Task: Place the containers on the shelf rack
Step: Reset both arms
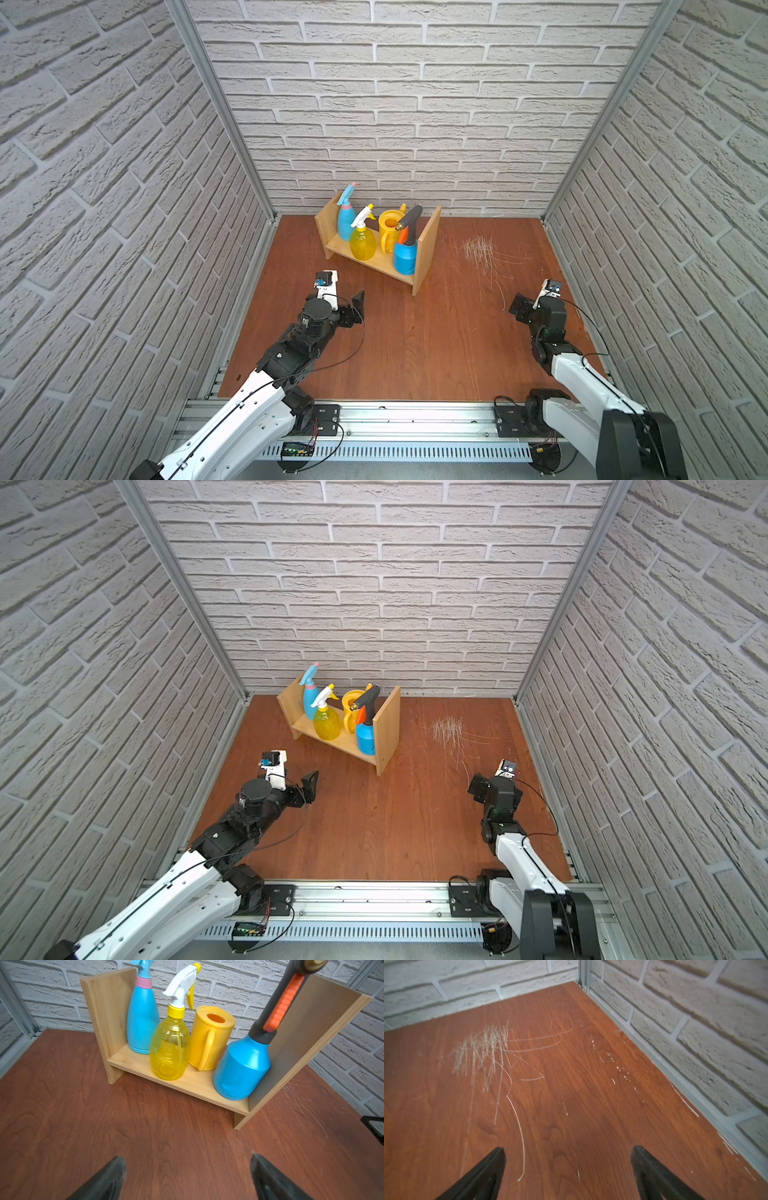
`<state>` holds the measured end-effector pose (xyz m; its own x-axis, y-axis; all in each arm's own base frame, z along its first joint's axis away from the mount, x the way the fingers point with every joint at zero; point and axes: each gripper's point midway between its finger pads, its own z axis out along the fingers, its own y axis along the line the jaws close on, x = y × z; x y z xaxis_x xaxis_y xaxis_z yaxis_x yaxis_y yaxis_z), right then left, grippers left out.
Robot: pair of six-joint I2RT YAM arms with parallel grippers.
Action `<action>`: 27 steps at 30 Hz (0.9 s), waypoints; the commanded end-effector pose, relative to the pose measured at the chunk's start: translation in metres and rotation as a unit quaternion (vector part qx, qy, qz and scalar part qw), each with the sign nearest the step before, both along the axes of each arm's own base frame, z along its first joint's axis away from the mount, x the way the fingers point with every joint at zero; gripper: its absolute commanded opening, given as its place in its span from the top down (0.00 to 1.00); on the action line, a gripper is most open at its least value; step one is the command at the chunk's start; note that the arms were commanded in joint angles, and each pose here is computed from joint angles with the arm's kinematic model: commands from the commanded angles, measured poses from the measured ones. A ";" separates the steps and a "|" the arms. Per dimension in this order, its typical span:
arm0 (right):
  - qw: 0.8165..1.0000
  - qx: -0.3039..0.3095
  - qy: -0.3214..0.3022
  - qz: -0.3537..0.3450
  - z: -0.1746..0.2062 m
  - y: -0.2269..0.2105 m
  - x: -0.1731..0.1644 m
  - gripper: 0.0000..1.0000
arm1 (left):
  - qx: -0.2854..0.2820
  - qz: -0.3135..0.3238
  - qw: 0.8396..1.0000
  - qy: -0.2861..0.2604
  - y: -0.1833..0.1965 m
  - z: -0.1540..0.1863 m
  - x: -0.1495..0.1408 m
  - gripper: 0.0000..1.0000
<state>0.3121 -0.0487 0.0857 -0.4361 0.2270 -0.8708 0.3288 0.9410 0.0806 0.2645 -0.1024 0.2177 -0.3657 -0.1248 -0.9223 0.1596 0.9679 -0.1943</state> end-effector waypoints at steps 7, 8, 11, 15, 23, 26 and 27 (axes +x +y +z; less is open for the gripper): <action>0.977 -0.001 -0.105 0.184 0.009 0.056 0.080 0.01 | 0.090 0.040 0.994 -0.044 0.026 0.009 0.003 0.02; 0.979 -0.008 -0.079 0.186 0.008 0.055 0.077 0.01 | 0.103 0.051 0.992 -0.047 0.031 0.010 0.004 0.02; 0.982 -0.009 -0.102 0.160 0.015 0.048 0.084 0.01 | 0.135 0.063 0.988 -0.050 0.039 0.007 0.011 0.02; 0.988 -0.012 -0.062 0.141 0.005 0.044 0.086 0.01 | 0.161 0.103 0.981 -0.034 0.061 -0.007 0.028 0.02; 0.988 -0.019 -0.063 0.143 0.005 0.046 0.088 0.01 | 0.162 0.175 0.969 0.067 0.118 -0.072 0.074 0.02; 0.988 -0.021 -0.060 0.142 0.005 0.046 0.088 0.01 | 0.147 0.172 0.973 0.049 0.125 -0.095 0.089 0.02; 0.988 -0.022 -0.059 0.141 0.006 0.045 0.088 0.01 | 0.137 0.165 0.976 0.033 0.126 -0.103 0.094 0.02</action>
